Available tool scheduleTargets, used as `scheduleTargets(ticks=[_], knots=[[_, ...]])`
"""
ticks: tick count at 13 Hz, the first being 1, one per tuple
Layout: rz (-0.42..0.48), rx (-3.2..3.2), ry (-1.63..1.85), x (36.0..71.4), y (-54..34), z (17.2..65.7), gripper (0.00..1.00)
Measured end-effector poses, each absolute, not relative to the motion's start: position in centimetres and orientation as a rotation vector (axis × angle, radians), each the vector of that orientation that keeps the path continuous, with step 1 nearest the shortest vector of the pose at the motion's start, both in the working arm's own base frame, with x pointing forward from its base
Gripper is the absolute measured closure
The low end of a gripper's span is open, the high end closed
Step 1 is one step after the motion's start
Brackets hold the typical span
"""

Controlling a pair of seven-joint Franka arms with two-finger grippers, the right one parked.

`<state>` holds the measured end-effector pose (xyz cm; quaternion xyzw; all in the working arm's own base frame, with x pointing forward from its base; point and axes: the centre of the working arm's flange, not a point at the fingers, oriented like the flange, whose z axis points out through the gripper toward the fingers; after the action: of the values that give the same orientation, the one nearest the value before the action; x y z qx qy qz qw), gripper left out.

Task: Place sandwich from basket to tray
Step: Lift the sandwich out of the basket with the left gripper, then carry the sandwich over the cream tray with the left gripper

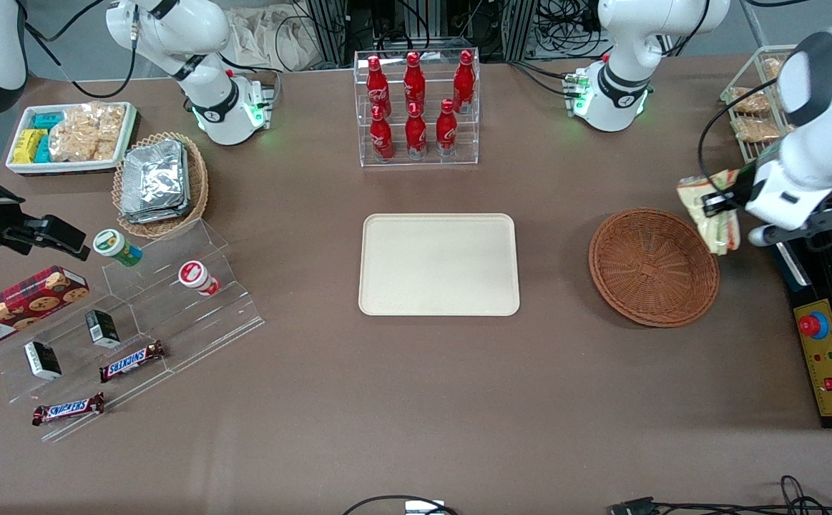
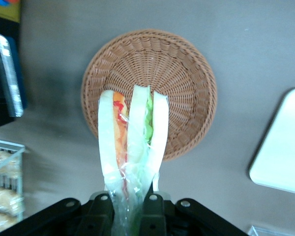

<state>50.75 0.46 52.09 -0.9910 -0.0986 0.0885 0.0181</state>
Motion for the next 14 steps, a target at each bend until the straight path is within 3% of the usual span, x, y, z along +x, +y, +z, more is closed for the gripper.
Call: scheduleTargets(ticks=[3,6,11,14], knots=[[0.312,-3.079,-0.257,52.6,0.0,57.1,0.81],[0.363,-3.084,-0.266,53.4,-6.0,56.9,0.81],[0.359,-3.033,-0.316,49.8,-25.2,56.0,0.81],[0.334,-3.074,-0.31,49.1,-31.8,55.0,0.81]])
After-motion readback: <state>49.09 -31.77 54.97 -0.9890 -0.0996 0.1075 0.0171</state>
